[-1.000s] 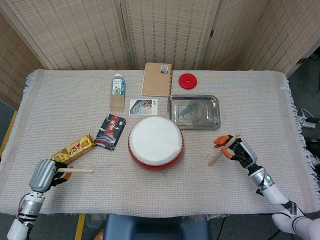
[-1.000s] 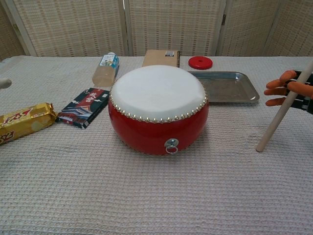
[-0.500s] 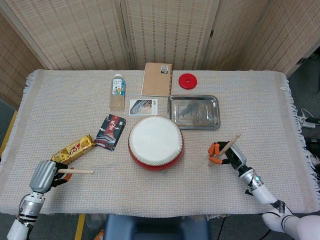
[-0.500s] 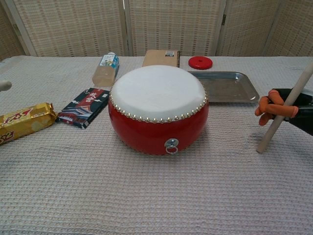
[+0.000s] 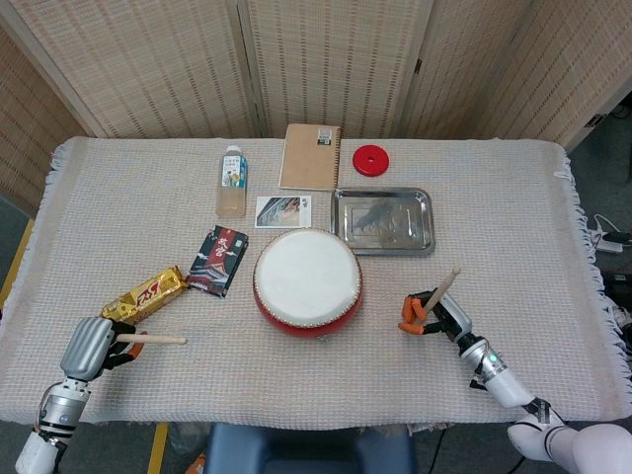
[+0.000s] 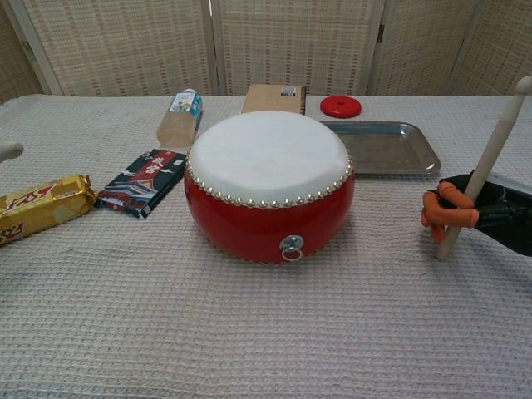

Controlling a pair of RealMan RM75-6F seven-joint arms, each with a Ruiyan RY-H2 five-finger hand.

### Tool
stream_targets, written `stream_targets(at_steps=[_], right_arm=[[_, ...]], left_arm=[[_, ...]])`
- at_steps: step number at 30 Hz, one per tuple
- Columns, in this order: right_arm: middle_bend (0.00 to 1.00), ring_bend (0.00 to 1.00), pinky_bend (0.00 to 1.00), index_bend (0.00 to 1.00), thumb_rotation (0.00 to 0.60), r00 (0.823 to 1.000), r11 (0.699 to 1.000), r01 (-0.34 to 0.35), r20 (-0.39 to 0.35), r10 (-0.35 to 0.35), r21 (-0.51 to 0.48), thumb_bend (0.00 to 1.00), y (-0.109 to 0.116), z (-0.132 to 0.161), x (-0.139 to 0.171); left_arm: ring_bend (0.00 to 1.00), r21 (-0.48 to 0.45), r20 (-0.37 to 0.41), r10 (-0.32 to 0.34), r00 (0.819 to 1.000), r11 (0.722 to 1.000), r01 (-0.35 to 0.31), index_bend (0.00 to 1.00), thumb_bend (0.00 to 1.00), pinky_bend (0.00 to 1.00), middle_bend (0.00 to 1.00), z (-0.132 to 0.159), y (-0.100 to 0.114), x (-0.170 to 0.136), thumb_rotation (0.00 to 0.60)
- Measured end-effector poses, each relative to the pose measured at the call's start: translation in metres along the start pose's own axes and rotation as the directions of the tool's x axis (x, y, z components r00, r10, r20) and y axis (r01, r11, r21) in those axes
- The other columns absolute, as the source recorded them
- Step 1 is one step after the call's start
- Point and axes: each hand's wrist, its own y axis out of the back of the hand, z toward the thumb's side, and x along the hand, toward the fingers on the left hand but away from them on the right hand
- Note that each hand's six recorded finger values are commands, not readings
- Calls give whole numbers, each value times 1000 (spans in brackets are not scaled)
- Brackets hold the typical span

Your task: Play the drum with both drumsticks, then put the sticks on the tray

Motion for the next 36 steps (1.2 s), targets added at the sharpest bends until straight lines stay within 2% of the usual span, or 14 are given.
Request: stream_targets(at_steps=[5,7,11,14,15,19,23,26,29,32,35,36], right_arm=[[739,588,660,958,600,1000,1000,-7,8,7,16,64,-6,-4,-3],[786,625,691,993,600,1000,1000,-10,9,9,24,64,-9,-5,-4],[889,733,741,1000,600,1000,999,-20,4,20,36,97,-17,-6,-9],[963,827,804,1000,600,999,998,-30,-9,31,56,207,-22,-5,-11],[988,871,843,1000,600,999,997,-33,-19,34,69,275,-24,-4,-13],[1000,976,954,1000,600,997,991,-42,-55,49,126,469,-30,2,-16],[1000,1000,1000,1000,600,995,979,-53,-75,69,197,606,-33,8,-19],[1000,1000,1000,1000,600,994,957,-51,-78,76,284,664,-33,13,-19],[1000,1000,1000,1000,600,994,913,-54,-67,89,405,683,-32,17,-18],[1000,1000,1000,1000,600,994,835,-70,-37,107,546,685,-28,26,-16],[1000,1000,1000,1000,600,992,724,-102,15,125,682,685,-24,39,-12],[1000,1000,1000,1000,600,991,676,-116,37,130,728,685,-23,47,-10]], left_arm=[[1000,-6,-3,2,1000,1000,-2,1000,455,1000,1000,-2,-1,0,600],[1000,-8,-4,0,1000,1000,0,1000,455,1000,1000,-2,-2,0,600],[1000,-9,-6,-3,1000,1000,3,1000,455,1000,1000,-4,-3,-1,600],[1000,-9,-11,-4,1000,1000,4,1000,455,1000,1000,-5,-2,-1,600],[1000,-9,-12,-4,1000,1000,4,1000,455,1000,1000,-6,-2,-1,600],[1000,-6,-15,-6,1000,1000,6,1000,455,1000,1000,-7,-3,-1,600],[1000,9,-20,-10,1000,1000,10,1000,454,1000,1000,-10,-2,0,600],[1000,28,-17,-12,1000,1000,12,1000,455,1000,1000,-12,-1,1,600],[1000,46,-7,-17,1000,999,17,1000,455,1000,1000,-11,2,3,600],[1000,71,13,-20,1000,997,19,1000,455,1000,1000,-7,6,7,600],[1000,90,42,-20,999,996,17,1000,455,1000,1000,0,12,12,600],[1000,96,53,-21,998,995,16,1000,455,1000,1000,3,14,15,600]])
